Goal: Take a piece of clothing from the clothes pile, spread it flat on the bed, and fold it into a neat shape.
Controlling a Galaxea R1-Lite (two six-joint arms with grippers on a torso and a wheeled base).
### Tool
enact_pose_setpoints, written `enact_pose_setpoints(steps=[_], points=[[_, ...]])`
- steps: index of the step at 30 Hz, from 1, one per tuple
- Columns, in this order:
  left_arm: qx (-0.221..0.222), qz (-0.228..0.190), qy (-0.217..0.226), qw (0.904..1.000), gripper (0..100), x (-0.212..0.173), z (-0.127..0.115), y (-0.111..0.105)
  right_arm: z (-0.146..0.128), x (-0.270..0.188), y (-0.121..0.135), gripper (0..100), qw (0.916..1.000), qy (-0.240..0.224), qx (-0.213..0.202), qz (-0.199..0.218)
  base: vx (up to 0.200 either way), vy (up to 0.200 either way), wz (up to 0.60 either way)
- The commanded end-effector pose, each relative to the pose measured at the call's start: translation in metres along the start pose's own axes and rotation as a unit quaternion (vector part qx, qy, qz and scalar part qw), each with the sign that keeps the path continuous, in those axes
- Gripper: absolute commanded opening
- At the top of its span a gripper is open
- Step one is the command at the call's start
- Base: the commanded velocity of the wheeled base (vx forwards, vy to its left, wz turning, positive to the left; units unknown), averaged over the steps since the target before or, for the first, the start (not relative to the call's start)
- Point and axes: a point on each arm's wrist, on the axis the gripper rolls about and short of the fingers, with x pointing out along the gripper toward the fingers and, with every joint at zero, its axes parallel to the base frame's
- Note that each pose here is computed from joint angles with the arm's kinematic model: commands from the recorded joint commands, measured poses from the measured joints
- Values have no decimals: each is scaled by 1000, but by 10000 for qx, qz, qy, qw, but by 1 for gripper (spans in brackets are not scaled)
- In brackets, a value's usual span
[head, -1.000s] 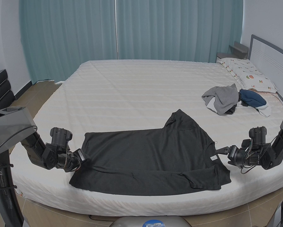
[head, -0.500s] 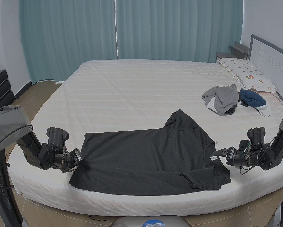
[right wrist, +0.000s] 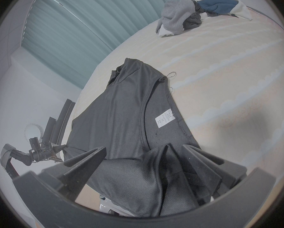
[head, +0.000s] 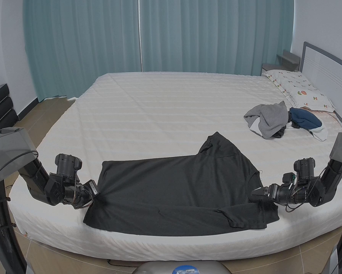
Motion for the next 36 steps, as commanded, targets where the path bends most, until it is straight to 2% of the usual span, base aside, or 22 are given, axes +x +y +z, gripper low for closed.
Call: enact_pose_setpoints(steps=[1,6,7,15,36], points=[[-6,5,17,10000,0,1,-1,0,-6,11,-6,100,9999,122,-18,30,0,0,0],[-18,28,47,10000,0,3,-2,1,-7,12,-6,100,9999,125,-71,38,0,0,0],[-18,33,53,10000,0,4,-2,2,-8,12,-8,0,9999,140,-64,26,0,0,0],[-19,32,64,10000,0,5,-2,2,-15,14,-17,0,9990,248,-364,-66,0,0,0],[-9,75,107,9999,0,7,-4,4,10,-3,-18,0,9994,-302,-134,58,0,0,0]])
